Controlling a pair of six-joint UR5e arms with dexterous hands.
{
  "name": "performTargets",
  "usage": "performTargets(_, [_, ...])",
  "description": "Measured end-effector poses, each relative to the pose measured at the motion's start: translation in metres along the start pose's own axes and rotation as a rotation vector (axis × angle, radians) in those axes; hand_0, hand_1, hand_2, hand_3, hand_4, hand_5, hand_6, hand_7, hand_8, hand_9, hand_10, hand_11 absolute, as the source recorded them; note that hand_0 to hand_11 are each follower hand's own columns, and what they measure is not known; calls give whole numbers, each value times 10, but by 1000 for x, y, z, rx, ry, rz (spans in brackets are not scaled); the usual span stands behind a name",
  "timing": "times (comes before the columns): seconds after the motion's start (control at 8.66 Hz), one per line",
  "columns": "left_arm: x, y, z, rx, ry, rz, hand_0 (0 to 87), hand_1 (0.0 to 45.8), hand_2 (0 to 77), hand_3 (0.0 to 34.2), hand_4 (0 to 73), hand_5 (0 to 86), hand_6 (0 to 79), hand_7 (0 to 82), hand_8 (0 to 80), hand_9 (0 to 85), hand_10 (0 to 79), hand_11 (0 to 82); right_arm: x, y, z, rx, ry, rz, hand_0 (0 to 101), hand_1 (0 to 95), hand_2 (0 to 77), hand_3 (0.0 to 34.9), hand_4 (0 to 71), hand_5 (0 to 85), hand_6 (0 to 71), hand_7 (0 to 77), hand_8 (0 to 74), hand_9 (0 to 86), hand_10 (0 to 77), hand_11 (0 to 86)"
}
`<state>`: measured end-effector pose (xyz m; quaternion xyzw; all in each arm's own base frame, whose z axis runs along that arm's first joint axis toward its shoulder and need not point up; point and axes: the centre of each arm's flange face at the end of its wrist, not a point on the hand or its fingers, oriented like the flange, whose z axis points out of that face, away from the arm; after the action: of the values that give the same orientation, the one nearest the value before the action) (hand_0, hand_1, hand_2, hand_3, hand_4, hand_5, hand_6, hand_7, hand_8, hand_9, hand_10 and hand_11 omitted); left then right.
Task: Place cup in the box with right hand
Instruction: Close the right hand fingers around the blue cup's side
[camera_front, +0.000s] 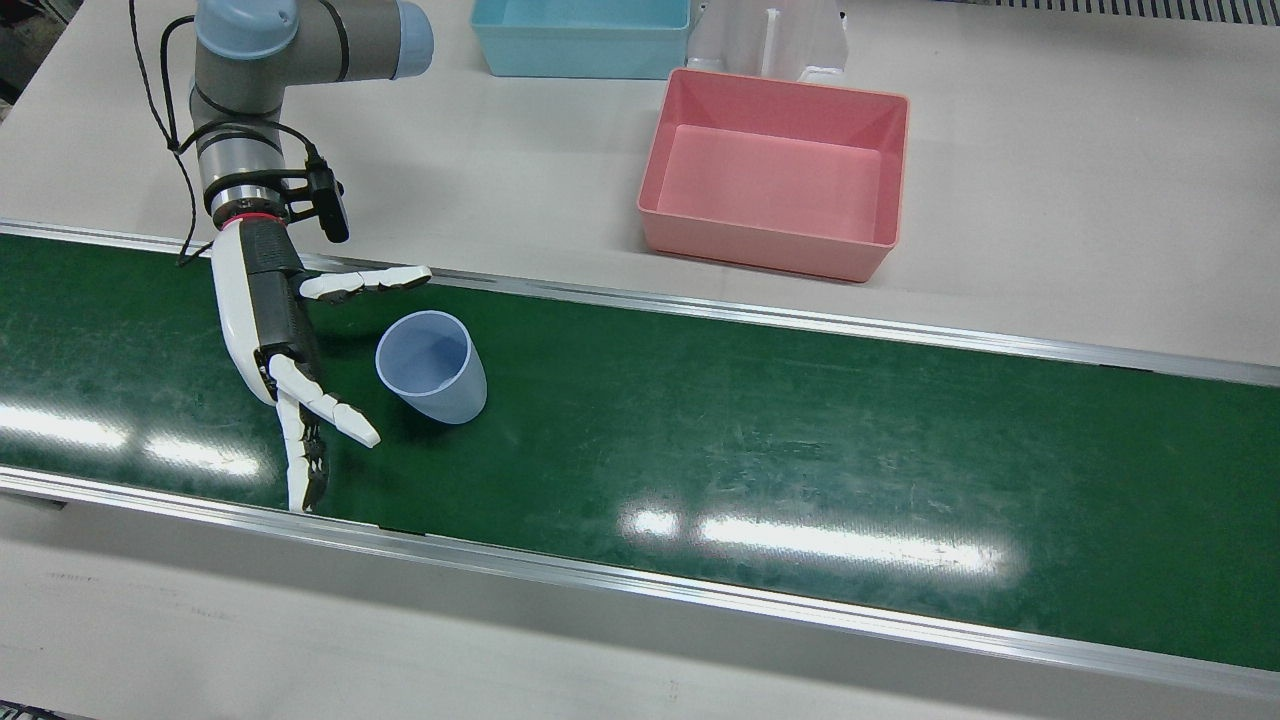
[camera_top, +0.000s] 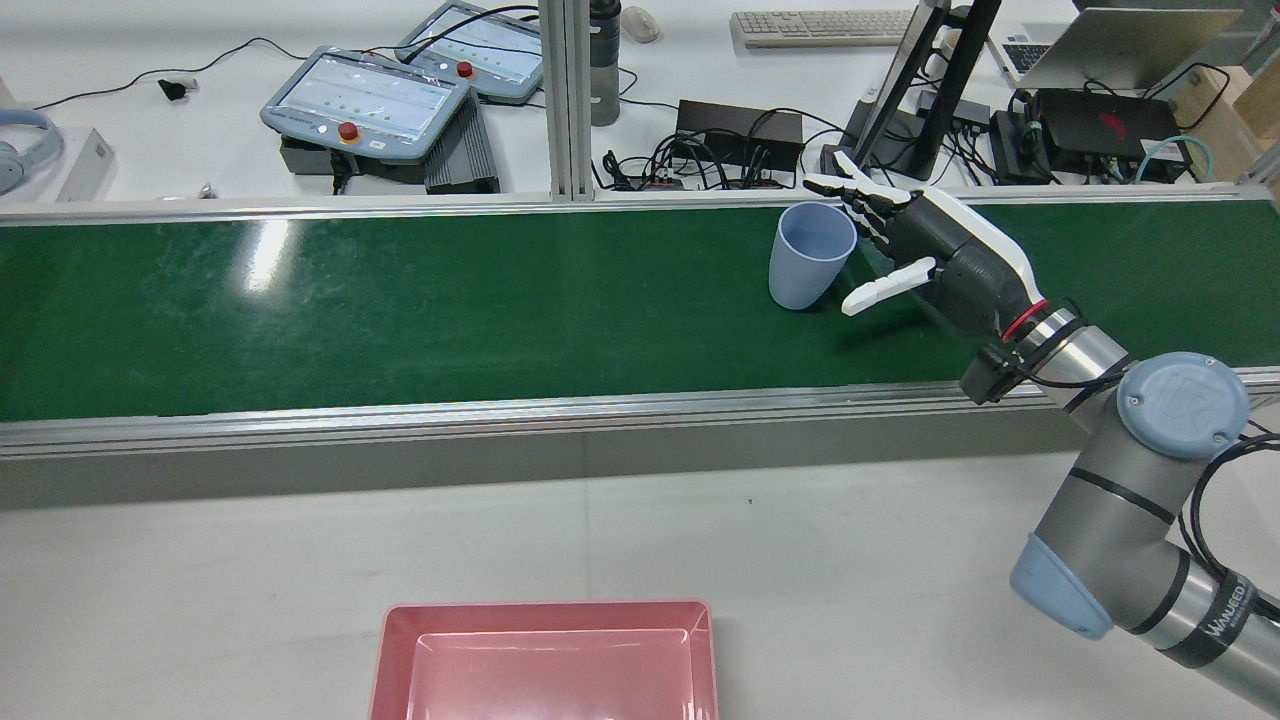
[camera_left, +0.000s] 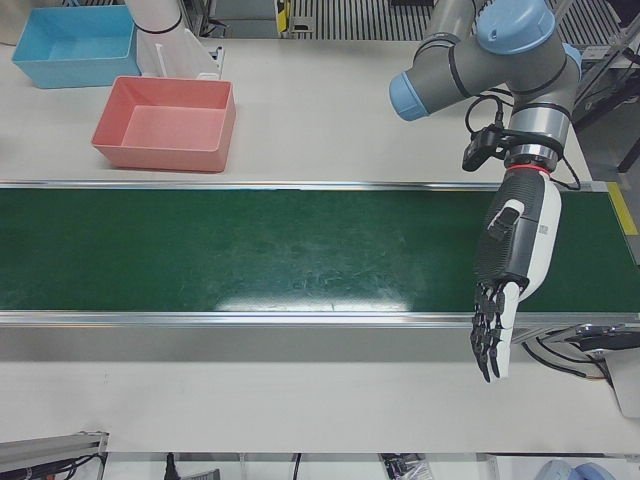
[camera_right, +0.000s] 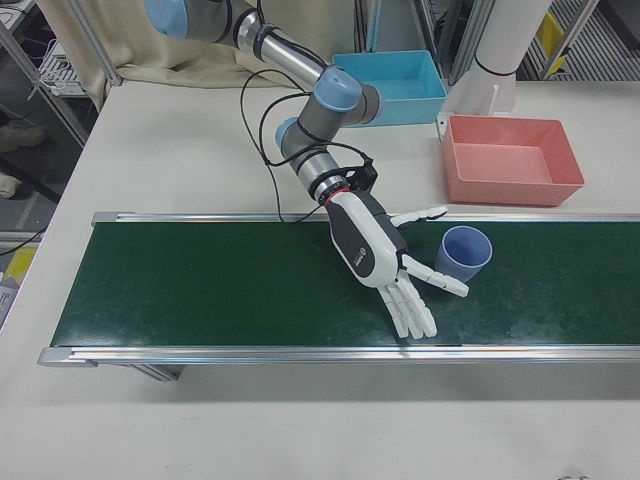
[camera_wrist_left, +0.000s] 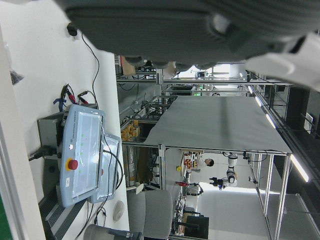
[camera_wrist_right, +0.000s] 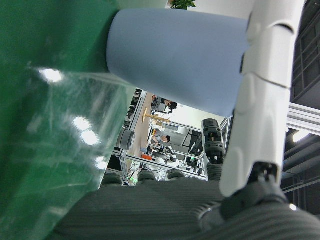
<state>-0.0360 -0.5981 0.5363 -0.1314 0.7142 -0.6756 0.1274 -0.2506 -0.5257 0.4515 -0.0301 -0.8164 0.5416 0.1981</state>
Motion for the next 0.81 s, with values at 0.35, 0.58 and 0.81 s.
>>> performTargets(0.35, [0, 0, 0, 0, 0, 0, 0, 5, 5, 0, 0, 0, 0, 0, 0, 5, 0, 0, 3, -1, 0, 2, 6, -3, 569, 235, 104, 104, 5, 65, 5, 16, 5, 11, 5, 11])
performTargets(0.58, [0, 0, 0, 0, 0, 0, 0, 5, 5, 0, 0, 0, 0, 0, 0, 5, 0, 0, 5, -1, 0, 2, 8, -3, 588, 153, 71, 104, 33, 71, 5, 16, 5, 5, 5, 0])
performTargets(0.81, [0, 0, 0, 0, 0, 0, 0, 5, 5, 0, 0, 0, 0, 0, 0, 5, 0, 0, 9, 1, -1, 0, 13, 1, 585, 191, 98, 95, 27, 71, 16, 16, 5, 5, 5, 0])
